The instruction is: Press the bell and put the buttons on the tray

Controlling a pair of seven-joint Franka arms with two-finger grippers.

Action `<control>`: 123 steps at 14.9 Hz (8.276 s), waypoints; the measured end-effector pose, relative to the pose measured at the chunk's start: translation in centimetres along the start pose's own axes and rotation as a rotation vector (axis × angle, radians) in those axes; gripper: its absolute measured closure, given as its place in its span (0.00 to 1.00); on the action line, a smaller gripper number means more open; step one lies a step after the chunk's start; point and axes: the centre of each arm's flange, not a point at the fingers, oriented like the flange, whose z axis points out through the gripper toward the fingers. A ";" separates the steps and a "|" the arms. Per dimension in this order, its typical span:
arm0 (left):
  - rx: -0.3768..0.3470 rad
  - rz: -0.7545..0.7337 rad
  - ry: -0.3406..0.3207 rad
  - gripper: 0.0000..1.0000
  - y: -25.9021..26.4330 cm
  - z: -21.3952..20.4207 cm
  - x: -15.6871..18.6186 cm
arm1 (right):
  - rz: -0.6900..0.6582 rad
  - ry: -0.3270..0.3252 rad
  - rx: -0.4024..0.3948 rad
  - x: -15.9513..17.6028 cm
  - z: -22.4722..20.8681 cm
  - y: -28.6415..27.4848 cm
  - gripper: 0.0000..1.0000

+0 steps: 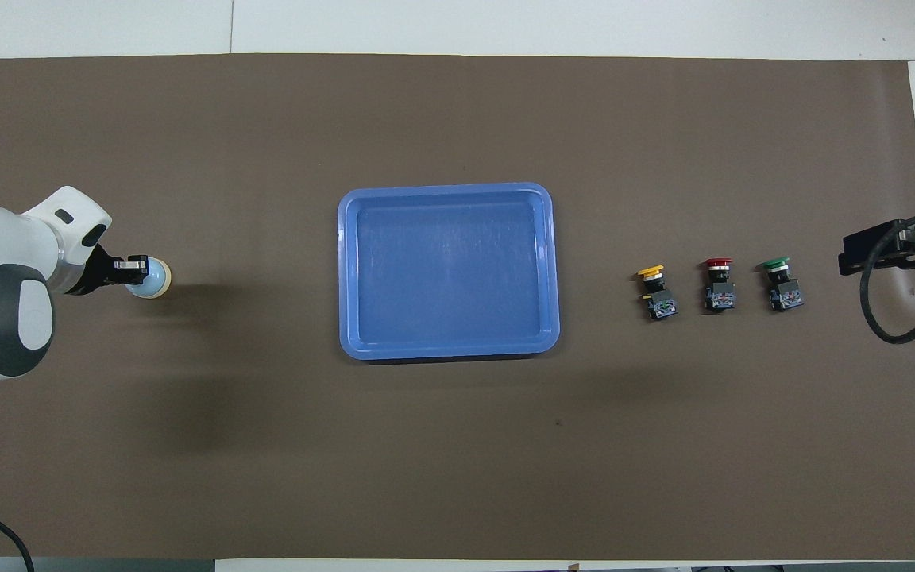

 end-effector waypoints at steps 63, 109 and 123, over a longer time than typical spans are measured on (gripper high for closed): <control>0.026 0.056 -0.123 0.00 3.8 -22.9 -1.9 | 0.000 0.000 0.000 0.0 0.0 0.0 0.00; 0.026 0.056 -0.123 0.00 3.8 -22.9 -1.9 | -0.195 0.023 0.029 6.4 20.9 1.5 0.59; 0.026 0.056 -0.122 0.00 3.8 -22.9 -1.9 | -0.063 0.038 0.080 0.0 27.6 -32.7 0.59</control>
